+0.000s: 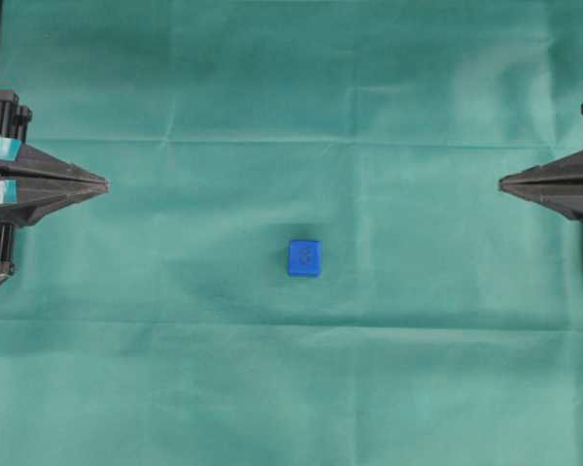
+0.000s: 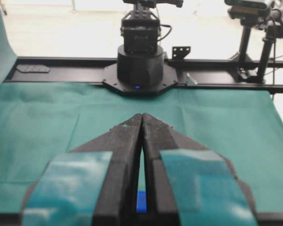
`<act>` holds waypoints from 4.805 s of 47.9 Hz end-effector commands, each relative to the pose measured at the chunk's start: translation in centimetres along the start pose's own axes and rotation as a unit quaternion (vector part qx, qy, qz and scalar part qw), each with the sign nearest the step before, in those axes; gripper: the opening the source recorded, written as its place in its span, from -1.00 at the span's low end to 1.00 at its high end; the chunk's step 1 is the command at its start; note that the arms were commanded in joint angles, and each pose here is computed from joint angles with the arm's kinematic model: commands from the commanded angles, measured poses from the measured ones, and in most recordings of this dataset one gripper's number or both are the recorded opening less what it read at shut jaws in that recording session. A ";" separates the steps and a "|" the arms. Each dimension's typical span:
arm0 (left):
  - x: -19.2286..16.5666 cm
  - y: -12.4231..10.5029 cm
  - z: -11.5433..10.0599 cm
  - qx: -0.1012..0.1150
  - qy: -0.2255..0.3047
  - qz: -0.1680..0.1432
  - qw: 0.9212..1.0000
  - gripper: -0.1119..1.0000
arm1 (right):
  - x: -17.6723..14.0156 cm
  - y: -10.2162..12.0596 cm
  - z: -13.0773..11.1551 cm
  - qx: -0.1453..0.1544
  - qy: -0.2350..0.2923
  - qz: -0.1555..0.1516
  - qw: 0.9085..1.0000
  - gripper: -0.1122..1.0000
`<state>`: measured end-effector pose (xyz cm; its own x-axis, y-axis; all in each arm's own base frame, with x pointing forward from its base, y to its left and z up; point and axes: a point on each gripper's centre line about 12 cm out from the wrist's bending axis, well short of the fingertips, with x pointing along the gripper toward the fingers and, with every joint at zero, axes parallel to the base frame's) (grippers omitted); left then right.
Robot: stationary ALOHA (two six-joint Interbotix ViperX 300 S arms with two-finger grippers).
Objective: Handover the blue block to the right arm after grasping it with the left arm, then place it in the designated position.
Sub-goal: 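Move the open left gripper toward the blue cube, then position the left gripper over the blue cube and lower, then close the left gripper on the blue cube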
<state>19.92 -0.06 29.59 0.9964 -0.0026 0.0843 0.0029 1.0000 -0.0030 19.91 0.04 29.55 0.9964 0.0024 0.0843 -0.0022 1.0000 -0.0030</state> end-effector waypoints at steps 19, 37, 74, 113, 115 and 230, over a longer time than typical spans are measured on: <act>0.5 0.0 0.7 0.003 0.005 0.000 1.000 -0.77 | 0.6 0.0 0.1 0.002 0.028 0.001 1.000 -0.80; 0.5 0.0 0.8 0.005 0.005 0.000 1.000 0.42 | 0.6 -0.3 0.3 0.014 0.023 -0.009 1.000 0.01; 1.6 0.0 1.9 0.005 0.000 0.000 1.000 1.00 | 0.8 -0.5 0.6 0.010 0.018 -0.013 1.000 0.89; 15.8 0.0 1.1 0.009 0.070 -0.001 0.997 1.00 | 0.9 -0.8 0.3 0.007 0.023 -0.019 1.000 0.89; 16.4 0.0 1.1 0.009 0.075 -0.001 0.997 1.00 | 0.9 -0.8 0.3 0.006 0.024 -0.020 1.000 0.89; 22.5 -1.2 -2.0 0.014 0.454 -0.015 0.891 1.00 | 1.0 -0.9 -0.3 0.011 0.040 -0.021 0.999 0.89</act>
<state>42.45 -1.08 27.97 0.6211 -0.0142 -0.7836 0.0350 0.9993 0.0097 20.69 -0.75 28.59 0.9993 -0.0362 -0.0138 0.0364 0.9992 0.0170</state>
